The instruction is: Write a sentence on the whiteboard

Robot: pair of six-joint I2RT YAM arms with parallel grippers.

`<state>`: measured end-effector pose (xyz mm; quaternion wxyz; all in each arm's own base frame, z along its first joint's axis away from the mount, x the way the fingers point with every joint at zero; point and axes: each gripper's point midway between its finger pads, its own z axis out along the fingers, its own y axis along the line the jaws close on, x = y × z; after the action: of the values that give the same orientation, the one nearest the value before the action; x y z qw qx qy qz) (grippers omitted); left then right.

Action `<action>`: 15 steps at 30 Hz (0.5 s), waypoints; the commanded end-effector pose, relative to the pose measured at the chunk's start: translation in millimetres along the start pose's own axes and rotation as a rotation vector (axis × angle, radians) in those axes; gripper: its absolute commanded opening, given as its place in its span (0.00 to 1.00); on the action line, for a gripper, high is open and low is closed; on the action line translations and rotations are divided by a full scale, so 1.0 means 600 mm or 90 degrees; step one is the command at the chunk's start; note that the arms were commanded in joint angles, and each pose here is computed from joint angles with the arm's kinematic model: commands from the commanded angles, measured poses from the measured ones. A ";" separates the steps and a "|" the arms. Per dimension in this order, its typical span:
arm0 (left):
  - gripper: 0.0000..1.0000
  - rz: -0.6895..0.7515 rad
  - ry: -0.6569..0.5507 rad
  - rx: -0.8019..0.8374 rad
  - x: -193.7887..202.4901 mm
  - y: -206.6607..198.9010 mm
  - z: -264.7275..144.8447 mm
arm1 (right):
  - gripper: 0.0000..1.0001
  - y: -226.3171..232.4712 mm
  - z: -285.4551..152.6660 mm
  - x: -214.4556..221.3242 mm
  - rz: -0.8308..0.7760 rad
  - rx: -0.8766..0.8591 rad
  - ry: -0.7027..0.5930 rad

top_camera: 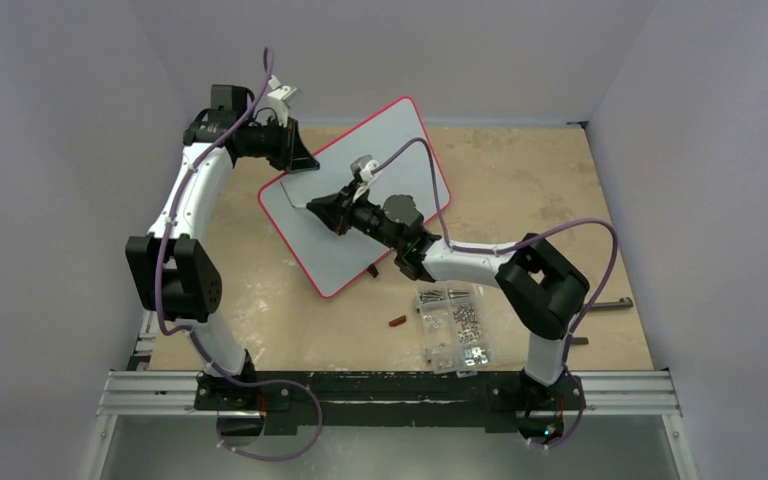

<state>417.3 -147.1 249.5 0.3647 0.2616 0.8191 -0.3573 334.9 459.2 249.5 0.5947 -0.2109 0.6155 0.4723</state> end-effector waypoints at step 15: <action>0.00 0.065 0.053 0.004 0.024 -0.022 0.012 | 0.00 0.079 -0.053 -0.114 -0.026 -0.043 0.038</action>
<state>412.1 -154.7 255.1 0.3675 0.2747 0.8141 -0.3561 307.2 437.3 258.5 0.5559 -0.2297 0.6532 0.4600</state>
